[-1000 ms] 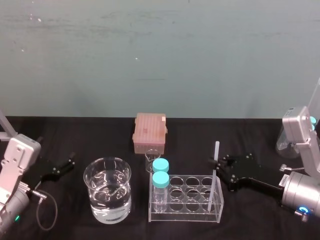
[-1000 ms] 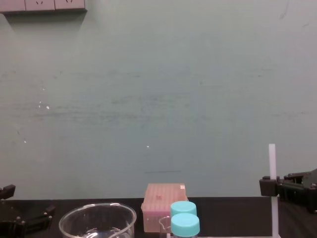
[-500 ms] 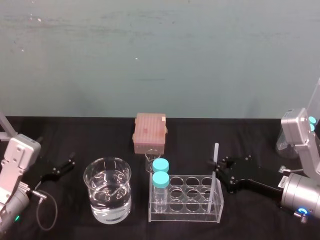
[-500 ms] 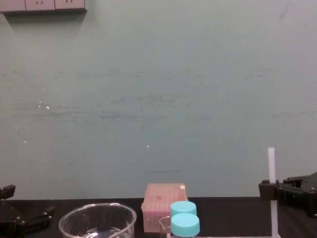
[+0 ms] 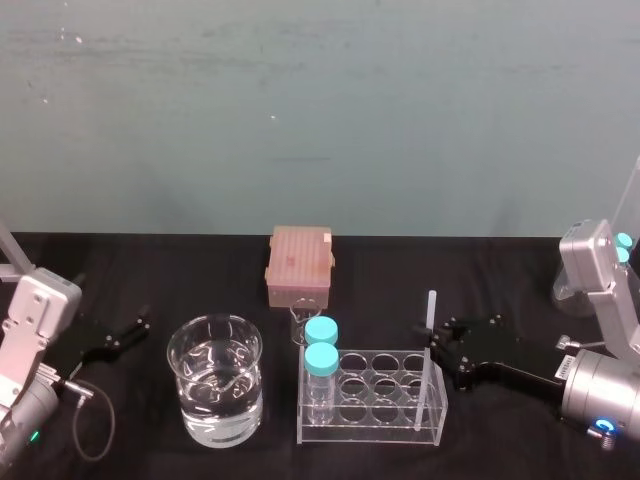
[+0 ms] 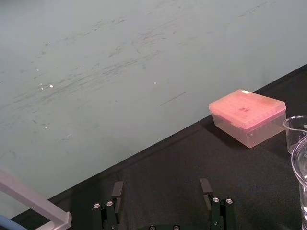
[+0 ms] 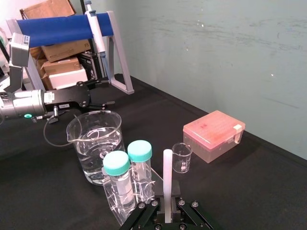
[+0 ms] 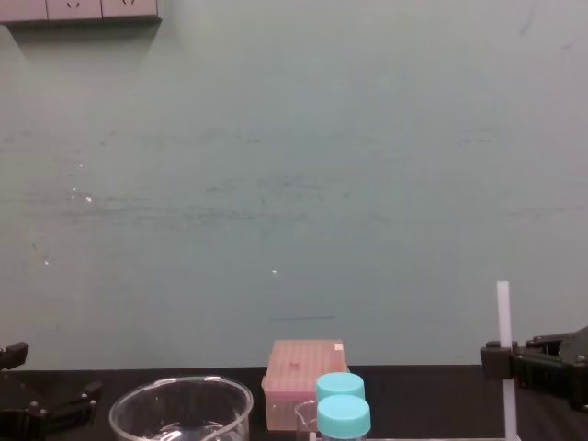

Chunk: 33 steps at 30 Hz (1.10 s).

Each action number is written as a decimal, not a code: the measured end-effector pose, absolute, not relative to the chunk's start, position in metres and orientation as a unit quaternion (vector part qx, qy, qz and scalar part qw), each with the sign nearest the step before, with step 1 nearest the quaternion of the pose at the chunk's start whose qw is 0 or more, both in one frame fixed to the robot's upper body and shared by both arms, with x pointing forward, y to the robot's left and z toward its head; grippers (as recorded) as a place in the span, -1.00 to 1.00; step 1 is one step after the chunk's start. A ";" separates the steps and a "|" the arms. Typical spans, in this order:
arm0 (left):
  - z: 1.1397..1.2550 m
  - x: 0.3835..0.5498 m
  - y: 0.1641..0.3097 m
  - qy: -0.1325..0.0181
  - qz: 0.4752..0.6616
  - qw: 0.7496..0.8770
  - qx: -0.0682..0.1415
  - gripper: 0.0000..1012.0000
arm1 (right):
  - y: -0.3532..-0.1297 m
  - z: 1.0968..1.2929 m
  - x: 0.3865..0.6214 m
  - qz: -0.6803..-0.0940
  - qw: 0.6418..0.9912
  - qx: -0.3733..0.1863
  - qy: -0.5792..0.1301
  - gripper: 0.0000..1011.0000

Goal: Pick up the stirring rod with one hand, then place it down.

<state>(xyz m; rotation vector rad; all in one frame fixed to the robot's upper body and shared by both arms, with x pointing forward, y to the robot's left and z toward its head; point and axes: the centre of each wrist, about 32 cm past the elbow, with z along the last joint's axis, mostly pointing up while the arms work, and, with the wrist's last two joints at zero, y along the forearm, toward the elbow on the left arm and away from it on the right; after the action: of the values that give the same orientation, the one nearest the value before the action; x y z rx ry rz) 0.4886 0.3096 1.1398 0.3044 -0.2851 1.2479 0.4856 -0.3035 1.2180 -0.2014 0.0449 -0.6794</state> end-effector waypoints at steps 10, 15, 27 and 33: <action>1.140 0.489 0.310 -0.132 0.580 0.791 0.141 0.99 | -0.304 1.217 0.485 -0.334 0.937 -0.100 0.023 -0.86; 1.140 0.489 0.310 -0.132 0.580 0.791 0.141 0.99 | -0.304 1.217 0.485 -0.334 0.937 -0.100 0.023 -0.86; 1.140 0.489 0.310 -0.132 0.580 0.791 0.141 0.99 | -0.304 1.217 0.485 -0.334 0.937 -0.100 0.023 -0.14; 1.140 0.489 0.310 -0.132 0.580 0.791 0.141 0.99 | -0.304 1.217 0.485 -0.334 0.937 -0.100 0.022 0.17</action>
<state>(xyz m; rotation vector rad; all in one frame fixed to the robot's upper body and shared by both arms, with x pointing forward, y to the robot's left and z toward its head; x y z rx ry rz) 0.4886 0.3097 1.1398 0.3044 -0.2851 1.2479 0.4853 -0.3042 1.2170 -0.2046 0.0458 -0.6828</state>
